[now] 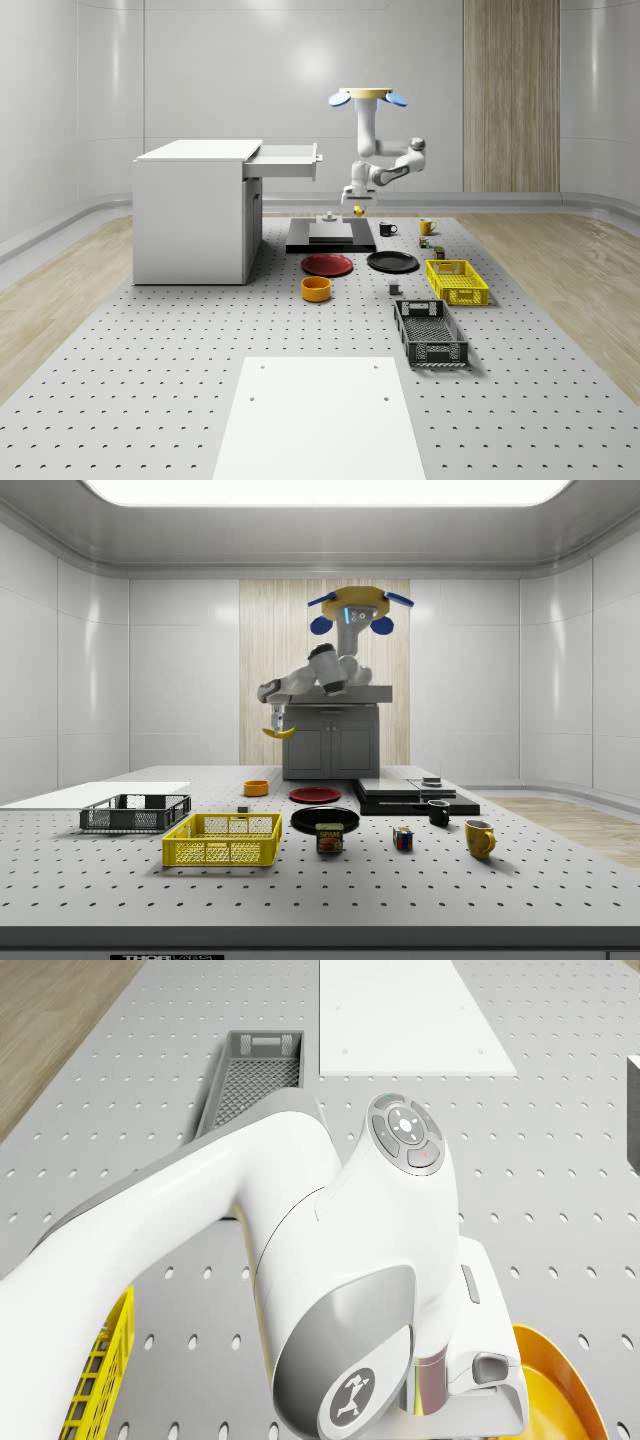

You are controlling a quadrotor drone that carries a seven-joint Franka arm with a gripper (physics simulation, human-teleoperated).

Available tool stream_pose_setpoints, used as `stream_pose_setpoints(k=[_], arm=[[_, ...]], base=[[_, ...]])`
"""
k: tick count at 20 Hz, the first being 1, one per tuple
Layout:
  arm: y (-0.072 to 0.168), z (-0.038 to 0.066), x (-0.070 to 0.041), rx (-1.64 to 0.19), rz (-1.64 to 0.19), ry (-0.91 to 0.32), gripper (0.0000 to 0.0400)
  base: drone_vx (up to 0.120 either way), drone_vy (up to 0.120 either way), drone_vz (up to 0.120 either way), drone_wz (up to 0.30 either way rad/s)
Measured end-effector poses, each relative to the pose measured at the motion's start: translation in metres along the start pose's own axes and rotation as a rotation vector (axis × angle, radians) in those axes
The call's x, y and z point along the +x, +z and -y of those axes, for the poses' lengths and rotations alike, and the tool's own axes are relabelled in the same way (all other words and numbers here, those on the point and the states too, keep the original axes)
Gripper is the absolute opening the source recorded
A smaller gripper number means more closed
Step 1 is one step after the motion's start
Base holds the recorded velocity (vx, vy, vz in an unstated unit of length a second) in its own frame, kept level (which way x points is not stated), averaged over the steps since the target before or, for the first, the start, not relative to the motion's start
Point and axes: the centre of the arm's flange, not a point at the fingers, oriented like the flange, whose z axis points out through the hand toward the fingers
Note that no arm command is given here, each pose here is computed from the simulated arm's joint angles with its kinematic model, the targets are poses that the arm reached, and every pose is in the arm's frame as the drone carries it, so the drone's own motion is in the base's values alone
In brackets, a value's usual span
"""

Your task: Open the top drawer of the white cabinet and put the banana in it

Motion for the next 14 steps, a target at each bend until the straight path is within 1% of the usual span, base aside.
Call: stream_pose_setpoints(k=[6,8,12,14], arm=[[0.0000,0.0000,0.0000,0.000,0.000,0.000,0.0190],[0.0000,0.0000,0.0000,0.000,0.000,0.000,0.0190],[0.0000,0.0000,0.0000,0.000,0.000,0.000,0.0190],[0.0000,0.0000,0.0000,0.000,0.000,0.000,0.0190]], base=[[-0.120,0.000,0.120,0.000],[-0.120,-0.100,0.120,0.000],[-0.120,-0.010,0.120,0.000],[-0.120,-0.100,0.120,0.000]])
